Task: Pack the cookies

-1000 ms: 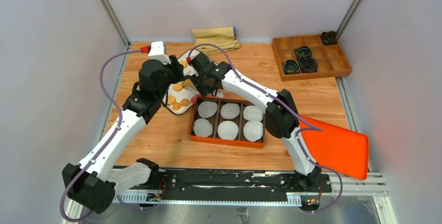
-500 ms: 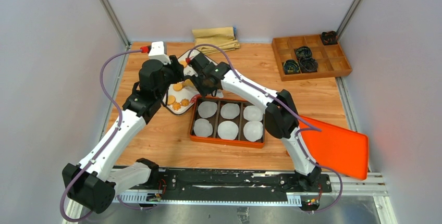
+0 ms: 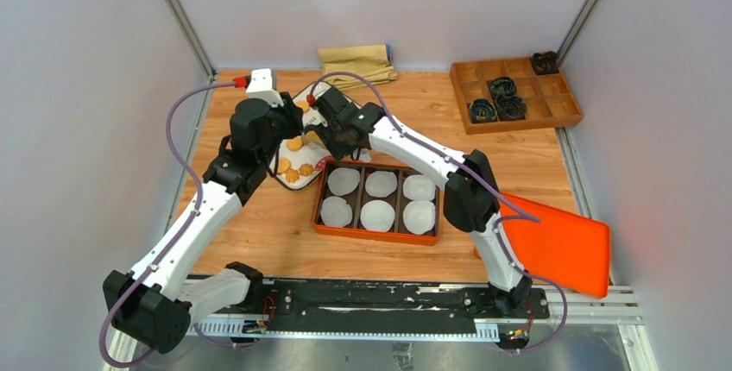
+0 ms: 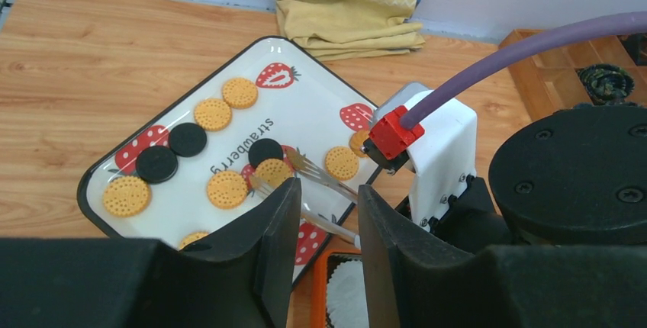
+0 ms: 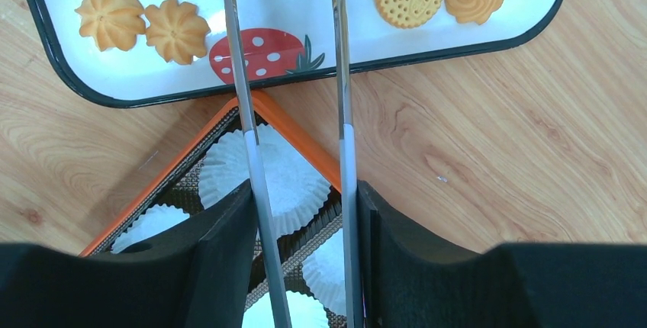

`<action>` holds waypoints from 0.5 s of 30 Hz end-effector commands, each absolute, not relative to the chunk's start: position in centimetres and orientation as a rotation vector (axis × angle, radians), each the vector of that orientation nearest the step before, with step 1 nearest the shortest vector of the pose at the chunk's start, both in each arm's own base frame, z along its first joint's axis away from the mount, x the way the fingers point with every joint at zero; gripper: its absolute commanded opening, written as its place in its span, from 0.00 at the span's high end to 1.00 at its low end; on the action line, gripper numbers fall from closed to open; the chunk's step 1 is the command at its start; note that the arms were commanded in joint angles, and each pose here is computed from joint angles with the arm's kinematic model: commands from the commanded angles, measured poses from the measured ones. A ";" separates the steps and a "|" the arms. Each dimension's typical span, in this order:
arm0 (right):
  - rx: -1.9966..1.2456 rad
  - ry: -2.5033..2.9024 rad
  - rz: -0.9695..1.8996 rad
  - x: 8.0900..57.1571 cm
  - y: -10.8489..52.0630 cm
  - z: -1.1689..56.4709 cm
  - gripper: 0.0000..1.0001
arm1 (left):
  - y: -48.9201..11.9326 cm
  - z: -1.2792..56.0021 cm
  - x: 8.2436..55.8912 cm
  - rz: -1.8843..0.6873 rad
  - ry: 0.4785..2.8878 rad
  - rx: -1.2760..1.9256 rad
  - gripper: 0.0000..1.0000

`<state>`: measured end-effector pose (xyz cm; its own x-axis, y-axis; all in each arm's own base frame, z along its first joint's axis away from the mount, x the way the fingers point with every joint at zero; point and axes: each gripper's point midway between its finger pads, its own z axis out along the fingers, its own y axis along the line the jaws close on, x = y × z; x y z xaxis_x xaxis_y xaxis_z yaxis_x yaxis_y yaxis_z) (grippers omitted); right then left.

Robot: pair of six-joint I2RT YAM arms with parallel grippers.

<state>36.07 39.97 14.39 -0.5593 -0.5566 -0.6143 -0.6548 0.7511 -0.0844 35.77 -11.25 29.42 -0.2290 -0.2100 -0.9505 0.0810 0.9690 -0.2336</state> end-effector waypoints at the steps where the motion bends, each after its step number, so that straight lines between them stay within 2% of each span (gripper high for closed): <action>1: -0.940 2.296 0.213 35.0 40.1 15.3 1.00 | -11.4 30.5 35.6 -0.284 1.761 -0.090 0.62; 7: -0.955 2.338 0.244 34.5 40.7 14.2 0.99 | -11.2 30.4 35.6 -0.273 1.765 -0.090 0.68; 9: -0.956 2.347 0.240 34.5 40.7 13.8 0.91 | -11.2 30.4 35.6 -0.271 1.764 -0.092 0.68; 12: -0.953 2.357 0.238 34.5 40.7 13.5 0.73 | -11.2 30.4 35.5 -0.271 1.765 -0.092 0.68; 15: -0.953 2.360 0.236 34.6 40.8 13.3 0.61 | -11.2 30.2 35.5 -0.271 1.768 -0.091 0.67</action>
